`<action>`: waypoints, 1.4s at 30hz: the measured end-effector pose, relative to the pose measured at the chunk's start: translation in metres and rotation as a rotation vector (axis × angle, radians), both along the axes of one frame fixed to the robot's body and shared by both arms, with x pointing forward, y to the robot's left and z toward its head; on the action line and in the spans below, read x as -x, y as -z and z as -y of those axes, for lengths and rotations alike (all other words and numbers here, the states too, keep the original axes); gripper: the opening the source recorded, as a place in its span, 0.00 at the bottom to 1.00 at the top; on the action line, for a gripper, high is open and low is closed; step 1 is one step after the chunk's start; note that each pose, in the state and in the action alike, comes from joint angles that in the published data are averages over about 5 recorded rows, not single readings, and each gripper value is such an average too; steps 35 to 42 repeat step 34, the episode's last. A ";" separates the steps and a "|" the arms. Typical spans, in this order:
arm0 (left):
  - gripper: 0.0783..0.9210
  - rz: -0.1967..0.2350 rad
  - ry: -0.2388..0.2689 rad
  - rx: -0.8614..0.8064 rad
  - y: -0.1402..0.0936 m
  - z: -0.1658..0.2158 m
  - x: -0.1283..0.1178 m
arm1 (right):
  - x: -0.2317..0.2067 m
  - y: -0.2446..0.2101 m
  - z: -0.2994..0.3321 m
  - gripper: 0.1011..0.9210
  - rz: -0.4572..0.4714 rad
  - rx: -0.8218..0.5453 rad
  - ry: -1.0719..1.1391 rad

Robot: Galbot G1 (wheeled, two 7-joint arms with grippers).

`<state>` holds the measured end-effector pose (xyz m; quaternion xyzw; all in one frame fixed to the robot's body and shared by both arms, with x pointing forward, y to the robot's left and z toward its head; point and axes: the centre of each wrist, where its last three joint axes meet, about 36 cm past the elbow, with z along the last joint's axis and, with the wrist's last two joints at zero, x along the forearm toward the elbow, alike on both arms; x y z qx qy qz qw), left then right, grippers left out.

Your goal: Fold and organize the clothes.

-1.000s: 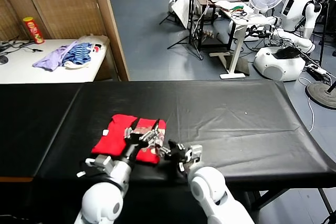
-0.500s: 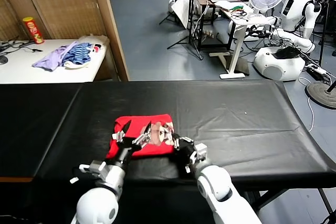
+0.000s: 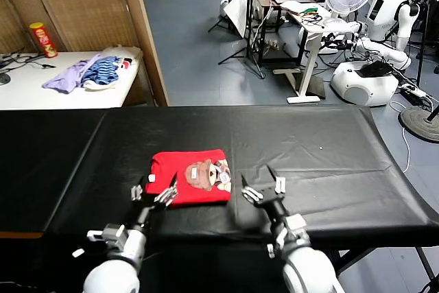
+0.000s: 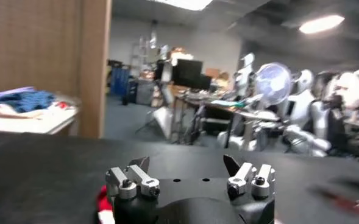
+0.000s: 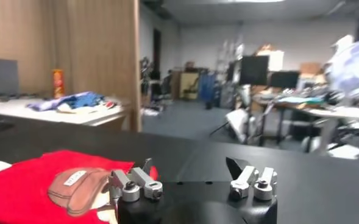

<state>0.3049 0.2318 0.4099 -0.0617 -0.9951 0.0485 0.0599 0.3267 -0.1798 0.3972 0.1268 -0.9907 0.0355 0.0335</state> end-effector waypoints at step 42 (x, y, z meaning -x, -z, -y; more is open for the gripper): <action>0.85 -0.280 -0.134 -0.144 -0.029 -0.087 0.114 | 0.142 -0.051 0.010 0.85 -0.314 0.025 0.235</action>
